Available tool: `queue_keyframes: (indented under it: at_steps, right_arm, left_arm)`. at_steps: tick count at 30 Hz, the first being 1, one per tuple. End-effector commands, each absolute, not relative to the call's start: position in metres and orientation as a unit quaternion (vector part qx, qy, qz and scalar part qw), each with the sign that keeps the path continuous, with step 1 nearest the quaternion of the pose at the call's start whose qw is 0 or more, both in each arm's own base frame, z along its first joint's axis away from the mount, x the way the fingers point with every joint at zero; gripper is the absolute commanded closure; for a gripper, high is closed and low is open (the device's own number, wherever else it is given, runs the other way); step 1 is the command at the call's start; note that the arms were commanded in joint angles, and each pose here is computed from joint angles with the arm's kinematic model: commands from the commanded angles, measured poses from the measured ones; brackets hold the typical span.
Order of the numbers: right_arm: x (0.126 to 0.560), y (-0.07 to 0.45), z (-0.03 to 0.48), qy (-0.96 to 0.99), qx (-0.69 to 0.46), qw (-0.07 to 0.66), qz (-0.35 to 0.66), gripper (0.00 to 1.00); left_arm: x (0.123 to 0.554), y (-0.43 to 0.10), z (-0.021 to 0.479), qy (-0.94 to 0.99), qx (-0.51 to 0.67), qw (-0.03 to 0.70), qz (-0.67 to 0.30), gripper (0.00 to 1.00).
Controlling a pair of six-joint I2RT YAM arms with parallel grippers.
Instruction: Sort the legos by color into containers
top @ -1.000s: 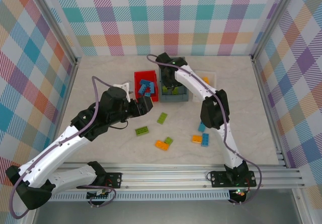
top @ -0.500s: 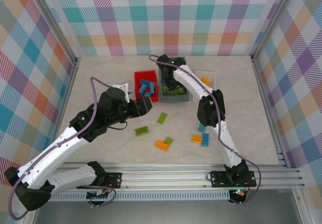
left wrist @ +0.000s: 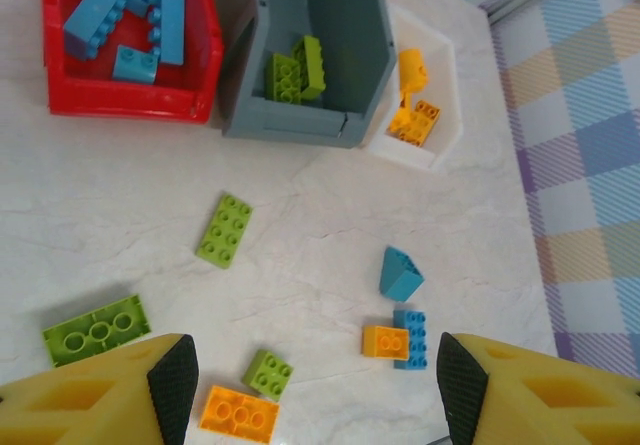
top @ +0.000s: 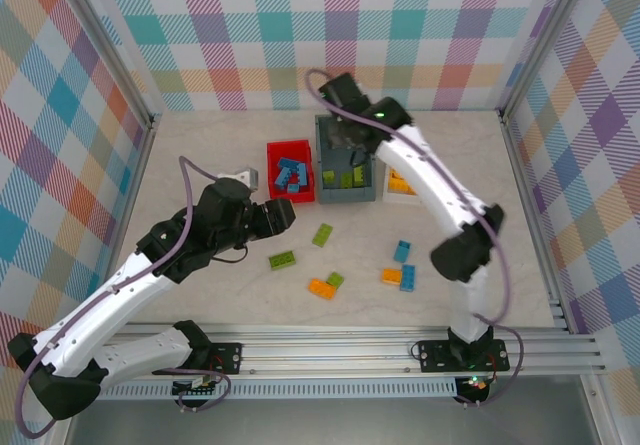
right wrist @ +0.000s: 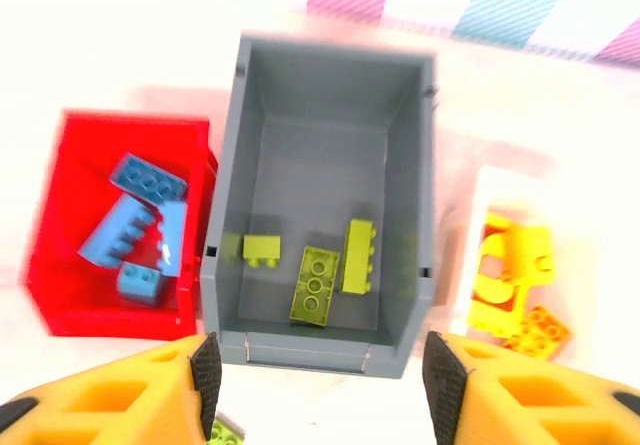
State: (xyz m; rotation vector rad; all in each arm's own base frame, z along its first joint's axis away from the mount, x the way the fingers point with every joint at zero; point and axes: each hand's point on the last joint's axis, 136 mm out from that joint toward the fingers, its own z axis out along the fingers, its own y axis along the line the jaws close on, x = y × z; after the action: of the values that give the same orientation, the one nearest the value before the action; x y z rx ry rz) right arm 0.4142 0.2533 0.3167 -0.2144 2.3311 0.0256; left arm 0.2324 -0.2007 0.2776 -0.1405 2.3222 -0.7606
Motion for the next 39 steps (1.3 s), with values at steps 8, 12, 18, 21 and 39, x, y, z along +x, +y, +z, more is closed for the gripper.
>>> queue_keyframes:
  at_steps: [8, 12, 18, 21, 39]
  right_arm:
    - [0.287, 0.227, 0.298, 0.925, -0.121, 0.313, 0.179, 0.33]
    - [0.238, 0.213, 0.275, 0.931, -0.127, 0.265, 0.216, 0.31]
    - [0.192, 0.197, 0.255, 0.94, -0.113, 0.214, 0.239, 0.31]
    - [0.182, 0.177, 0.251, 0.949, -0.066, 0.219, 0.217, 0.32]
    - [0.159, 0.063, 0.333, 0.884, 0.096, 0.419, 0.181, 0.2]
  left_arm:
    - [0.215, -0.228, 0.215, 0.936, 0.018, 0.254, -0.243, 0.36]
    - [0.205, -0.229, 0.199, 0.944, 0.039, 0.245, -0.216, 0.36]
    - [0.195, -0.233, 0.182, 0.949, 0.074, 0.242, -0.187, 0.36]
    - [0.192, -0.258, 0.174, 0.946, 0.106, 0.239, -0.192, 0.35]
    - [0.234, -0.463, 0.097, 0.951, 0.179, 0.234, -0.097, 0.23]
